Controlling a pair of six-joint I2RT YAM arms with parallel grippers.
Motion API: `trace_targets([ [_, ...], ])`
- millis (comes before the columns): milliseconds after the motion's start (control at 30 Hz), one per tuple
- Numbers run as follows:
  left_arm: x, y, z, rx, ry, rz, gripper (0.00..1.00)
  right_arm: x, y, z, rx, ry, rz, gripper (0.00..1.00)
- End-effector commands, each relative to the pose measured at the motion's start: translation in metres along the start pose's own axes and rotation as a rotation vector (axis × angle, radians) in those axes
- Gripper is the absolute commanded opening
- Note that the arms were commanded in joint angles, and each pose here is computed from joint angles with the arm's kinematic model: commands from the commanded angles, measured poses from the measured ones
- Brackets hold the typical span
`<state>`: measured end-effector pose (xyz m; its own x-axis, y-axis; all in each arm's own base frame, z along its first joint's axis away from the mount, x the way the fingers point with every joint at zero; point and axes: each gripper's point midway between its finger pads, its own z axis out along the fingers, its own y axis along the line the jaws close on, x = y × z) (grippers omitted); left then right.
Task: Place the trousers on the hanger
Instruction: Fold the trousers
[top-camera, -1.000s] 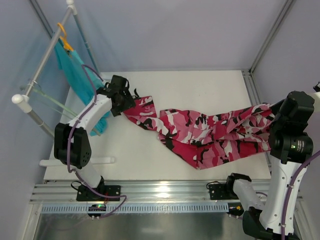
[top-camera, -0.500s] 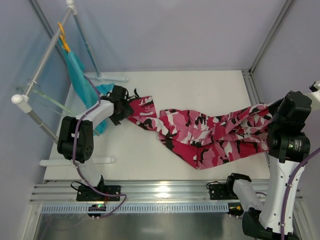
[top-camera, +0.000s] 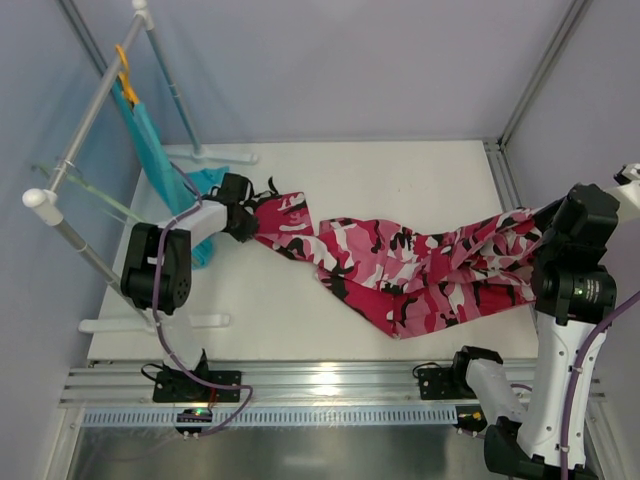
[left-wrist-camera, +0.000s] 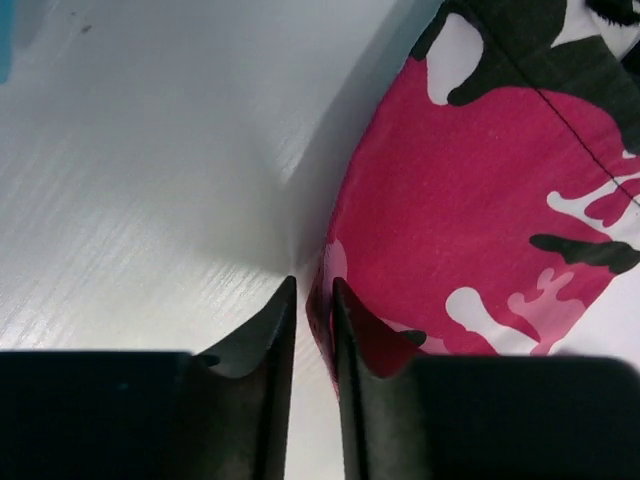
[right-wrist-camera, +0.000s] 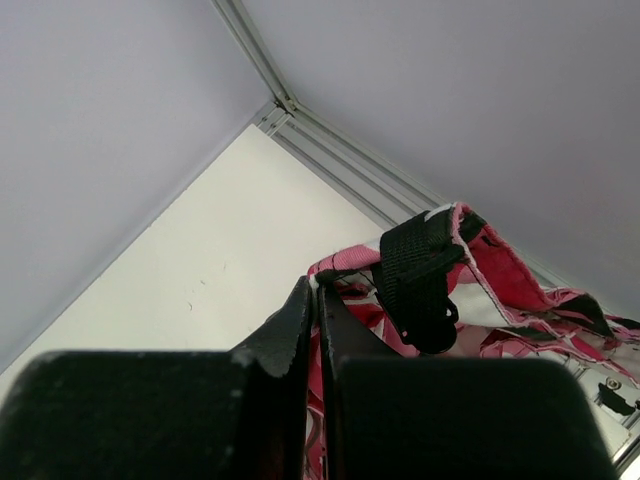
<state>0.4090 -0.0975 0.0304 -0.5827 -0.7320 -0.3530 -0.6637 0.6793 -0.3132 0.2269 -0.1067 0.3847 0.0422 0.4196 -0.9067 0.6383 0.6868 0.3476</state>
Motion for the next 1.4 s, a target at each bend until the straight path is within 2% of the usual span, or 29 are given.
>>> trace_targets([
  [0, -0.009, -0.015, -0.005, 0.052, -0.015, -0.029, 0.17, -0.026, 0.013, 0.000, -0.048, -0.096, 0.051, 0.04],
  [67, -0.014, -0.022, -0.018, 0.081, -0.021, -0.013, 0.02, -0.028, 0.012, 0.000, -0.036, -0.091, 0.043, 0.04],
  [100, -0.017, -0.028, -0.027, 0.099, -0.027, -0.003, 0.01, -0.031, 0.011, -0.001, -0.030, -0.096, 0.041, 0.04],
  [200, -0.036, -0.046, -0.073, 0.164, -0.082, 0.031, 0.01, -0.050, 0.001, -0.011, 0.026, -0.142, 0.047, 0.04],
  [233, -0.049, -0.061, -0.104, 0.227, -0.132, 0.039, 0.01, -0.062, 0.002, -0.018, 0.024, -0.169, 0.058, 0.04],
  [300, -0.057, -0.068, -0.134, 0.266, -0.168, 0.058, 0.00, -0.071, -0.002, -0.025, 0.047, -0.182, 0.060, 0.04],
  [367, -0.070, -0.082, -0.184, 0.367, -0.230, 0.057, 0.00, -0.082, -0.005, -0.034, 0.059, -0.201, 0.071, 0.04],
  [433, -0.077, -0.085, -0.216, 0.422, -0.265, 0.052, 0.00, -0.096, -0.008, -0.042, 0.079, -0.230, 0.083, 0.04],
  [467, -0.086, -0.088, -0.252, 0.492, -0.315, 0.038, 0.00, -0.097, -0.012, -0.046, 0.094, -0.227, 0.077, 0.04],
  [533, -0.094, -0.088, -0.283, 0.546, -0.364, 0.025, 0.00, -0.115, -0.019, -0.059, 0.130, -0.272, 0.090, 0.04],
  [567, -0.101, -0.089, -0.314, 0.602, -0.405, 0.015, 0.00, -0.118, -0.024, -0.064, 0.150, -0.277, 0.087, 0.04],
  [700, -0.116, -0.078, -0.369, 0.652, -0.507, -0.001, 0.00, -0.141, -0.043, -0.083, 0.258, -0.338, 0.073, 0.04],
  [800, -0.131, -0.069, -0.392, 0.637, -0.591, -0.007, 0.00, -0.159, -0.051, -0.090, 0.321, -0.387, 0.070, 0.04],
  [900, -0.137, -0.077, -0.392, 0.620, -0.602, 0.023, 0.00, -0.164, -0.040, -0.067, 0.341, -0.382, 0.041, 0.04],
  [967, -0.140, -0.101, -0.372, 0.608, -0.559, 0.055, 0.00, -0.162, -0.026, -0.045, 0.321, -0.358, 0.024, 0.04],
  [1000, -0.138, -0.111, -0.356, 0.594, -0.519, 0.084, 0.01, -0.150, -0.014, -0.013, 0.332, -0.303, -0.017, 0.04],
  [1100, -0.134, -0.142, -0.302, 0.532, -0.420, 0.137, 0.00, -0.120, 0.008, 0.042, 0.297, -0.188, -0.050, 0.04],
  [1133, -0.132, -0.152, -0.264, 0.480, -0.377, 0.154, 0.00, -0.094, 0.015, 0.077, 0.305, -0.107, -0.090, 0.04],
  [1167, -0.133, -0.158, -0.253, 0.470, -0.370, 0.158, 0.00, -0.082, 0.017, 0.095, 0.300, -0.076, -0.083, 0.04],
  [1233, -0.133, -0.163, -0.219, 0.408, -0.348, 0.185, 0.00, -0.040, 0.022, 0.135, 0.288, 0.025, -0.121, 0.04],
  [1267, -0.137, -0.169, -0.194, 0.367, -0.344, 0.194, 0.00, -0.036, 0.029, 0.150, 0.262, 0.010, -0.108, 0.04],
  [1333, -0.139, -0.162, -0.161, 0.269, -0.315, 0.224, 0.00, -0.012, 0.031, 0.175, 0.235, 0.064, -0.112, 0.04],
  [1367, -0.137, -0.152, -0.122, 0.171, -0.286, 0.231, 0.00, 0.006, 0.033, 0.196, 0.224, 0.097, -0.126, 0.04],
])
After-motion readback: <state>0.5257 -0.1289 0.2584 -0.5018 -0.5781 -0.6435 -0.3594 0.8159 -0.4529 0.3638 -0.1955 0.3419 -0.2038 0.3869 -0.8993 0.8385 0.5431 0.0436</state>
